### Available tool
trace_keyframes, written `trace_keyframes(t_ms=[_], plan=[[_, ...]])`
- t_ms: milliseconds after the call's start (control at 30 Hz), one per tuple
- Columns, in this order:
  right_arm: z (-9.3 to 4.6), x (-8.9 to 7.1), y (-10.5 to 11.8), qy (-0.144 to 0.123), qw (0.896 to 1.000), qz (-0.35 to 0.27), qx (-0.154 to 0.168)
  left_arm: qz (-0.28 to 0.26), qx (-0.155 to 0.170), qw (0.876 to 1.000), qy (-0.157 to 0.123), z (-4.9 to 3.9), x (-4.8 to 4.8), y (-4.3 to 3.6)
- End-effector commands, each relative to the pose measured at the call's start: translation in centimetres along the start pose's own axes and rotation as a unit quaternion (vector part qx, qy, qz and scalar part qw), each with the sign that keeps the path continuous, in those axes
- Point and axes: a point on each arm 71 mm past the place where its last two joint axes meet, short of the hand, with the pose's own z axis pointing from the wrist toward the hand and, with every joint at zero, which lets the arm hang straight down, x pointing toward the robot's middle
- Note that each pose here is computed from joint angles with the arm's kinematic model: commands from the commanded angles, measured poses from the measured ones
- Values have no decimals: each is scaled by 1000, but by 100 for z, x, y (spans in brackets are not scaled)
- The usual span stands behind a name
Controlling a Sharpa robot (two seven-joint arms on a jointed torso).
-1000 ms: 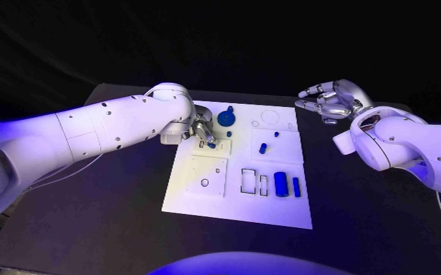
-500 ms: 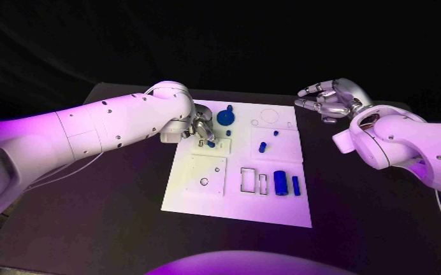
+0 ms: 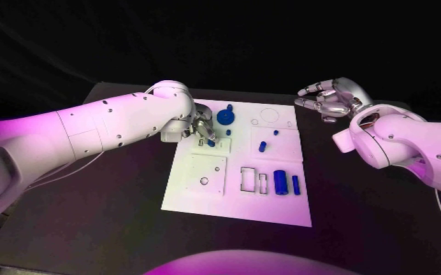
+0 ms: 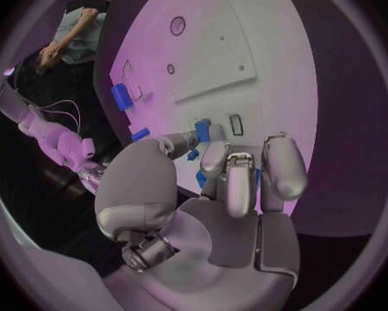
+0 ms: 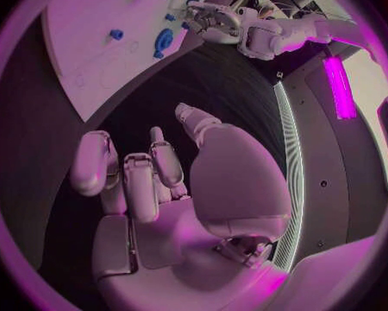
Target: Assemble the parts on the task board
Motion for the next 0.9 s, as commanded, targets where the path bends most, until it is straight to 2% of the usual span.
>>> trace_keyframes(t_ms=[33, 900], plan=[[-2, 9, 0, 5, 1000, -1, -1, 6, 1, 1000, 16, 38, 75, -17], [-7, 1, -6, 1, 1000, -1, -3, 6, -4, 1000, 20, 60, 84, 10]])
